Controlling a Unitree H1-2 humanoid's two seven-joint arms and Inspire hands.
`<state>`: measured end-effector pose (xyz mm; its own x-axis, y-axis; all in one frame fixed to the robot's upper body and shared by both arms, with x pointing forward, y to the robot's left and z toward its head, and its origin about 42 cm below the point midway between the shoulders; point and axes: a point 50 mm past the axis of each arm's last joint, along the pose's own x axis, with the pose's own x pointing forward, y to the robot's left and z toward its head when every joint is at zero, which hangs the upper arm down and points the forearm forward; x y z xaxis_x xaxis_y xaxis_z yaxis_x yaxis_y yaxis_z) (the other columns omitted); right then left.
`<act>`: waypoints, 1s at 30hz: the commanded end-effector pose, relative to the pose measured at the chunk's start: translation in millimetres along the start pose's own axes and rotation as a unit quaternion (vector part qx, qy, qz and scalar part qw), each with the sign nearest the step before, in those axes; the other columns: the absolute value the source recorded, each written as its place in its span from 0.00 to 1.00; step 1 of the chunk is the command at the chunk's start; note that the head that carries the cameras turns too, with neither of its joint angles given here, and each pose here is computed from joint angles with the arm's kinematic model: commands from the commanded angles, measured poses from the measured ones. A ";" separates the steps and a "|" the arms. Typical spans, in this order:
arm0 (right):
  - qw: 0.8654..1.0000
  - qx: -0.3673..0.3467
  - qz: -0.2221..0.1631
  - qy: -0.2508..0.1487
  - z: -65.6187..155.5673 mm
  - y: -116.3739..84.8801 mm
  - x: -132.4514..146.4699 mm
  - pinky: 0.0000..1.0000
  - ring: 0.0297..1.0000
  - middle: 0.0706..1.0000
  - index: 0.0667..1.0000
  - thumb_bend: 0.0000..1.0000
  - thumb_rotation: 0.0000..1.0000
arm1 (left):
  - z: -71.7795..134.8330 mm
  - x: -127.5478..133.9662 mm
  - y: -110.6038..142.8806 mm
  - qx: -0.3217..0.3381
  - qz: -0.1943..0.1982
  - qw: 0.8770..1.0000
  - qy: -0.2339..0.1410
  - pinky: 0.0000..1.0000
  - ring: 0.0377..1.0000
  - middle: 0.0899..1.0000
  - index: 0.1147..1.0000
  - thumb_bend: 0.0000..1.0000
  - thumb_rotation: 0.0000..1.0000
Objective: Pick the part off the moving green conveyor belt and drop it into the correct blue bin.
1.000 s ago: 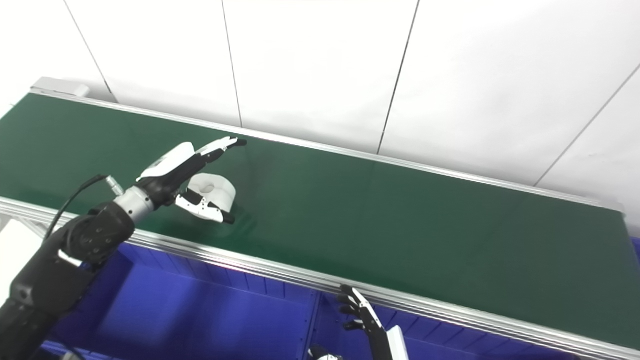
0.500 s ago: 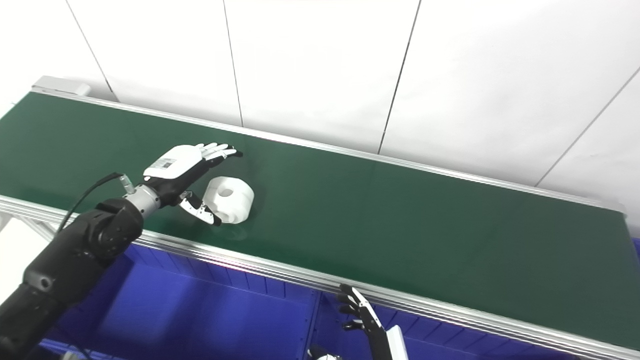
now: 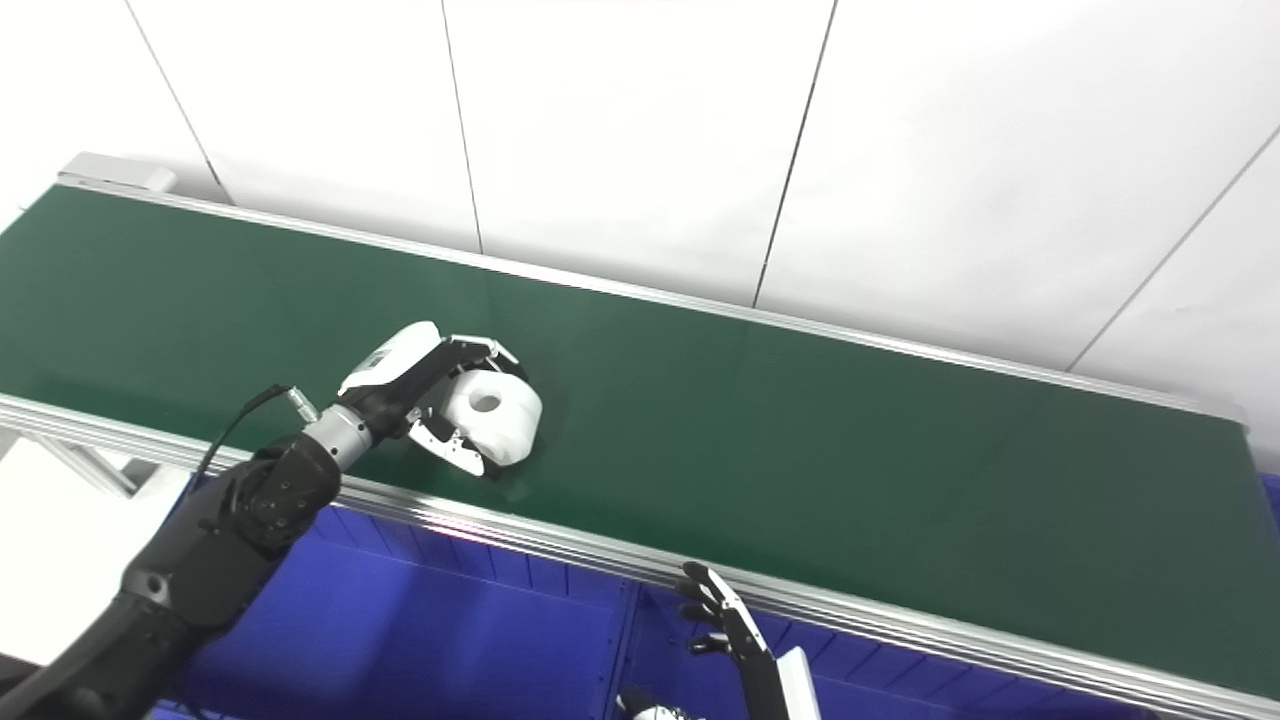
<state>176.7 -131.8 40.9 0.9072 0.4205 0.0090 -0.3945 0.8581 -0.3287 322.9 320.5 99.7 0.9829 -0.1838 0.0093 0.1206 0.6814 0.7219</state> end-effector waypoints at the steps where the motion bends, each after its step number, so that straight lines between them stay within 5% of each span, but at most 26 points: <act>1: 0.999 0.009 -0.010 -0.031 12.3 -0.5 5.1 0.63 0.76 0.81 0.87 0.67 0.41 | 10.4 10.7 17.3 -0.012 0.042 0.998 -0.038 0.41 0.44 0.39 0.48 0.51 0.00; 4: 0.999 0.010 -0.012 -0.033 12.8 0.0 5.3 0.63 0.76 0.80 0.86 0.67 0.40 | 10.0 10.1 16.5 -0.039 0.049 0.998 -0.031 0.36 0.40 0.38 0.48 0.51 0.00; 9: 0.999 0.008 -0.012 -0.033 14.3 0.0 4.4 0.62 0.76 0.80 0.86 0.66 0.40 | 7.1 5.4 15.4 -0.064 0.055 0.996 -0.024 0.43 0.46 0.41 0.47 0.51 0.00; 18: 0.999 0.010 -0.016 -0.032 23.2 1.0 -1.4 0.63 0.76 0.81 0.87 0.67 0.42 | 11.9 -32.7 26.6 -0.078 0.069 0.993 -0.060 0.43 0.45 0.41 0.47 0.51 0.00; 24: 0.999 0.007 -0.022 -0.028 34.0 -2.8 -7.0 0.66 0.78 0.81 0.87 0.67 0.46 | 29.9 -84.5 13.0 -0.083 0.041 0.991 -0.101 0.42 0.45 0.41 0.47 0.51 0.00; 30: 0.999 0.011 -0.032 -0.021 39.9 -7.0 -14.7 0.67 0.78 0.81 0.87 0.66 0.46 | 40.5 -122.1 -21.8 -0.097 -0.014 0.990 -0.098 0.41 0.45 0.41 0.47 0.51 0.00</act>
<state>159.9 -133.2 71.4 0.9217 0.3855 0.0425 -0.3538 0.8806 -0.3152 194.7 307.3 97.9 0.9556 -0.2867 0.0678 0.1996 0.7993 0.5668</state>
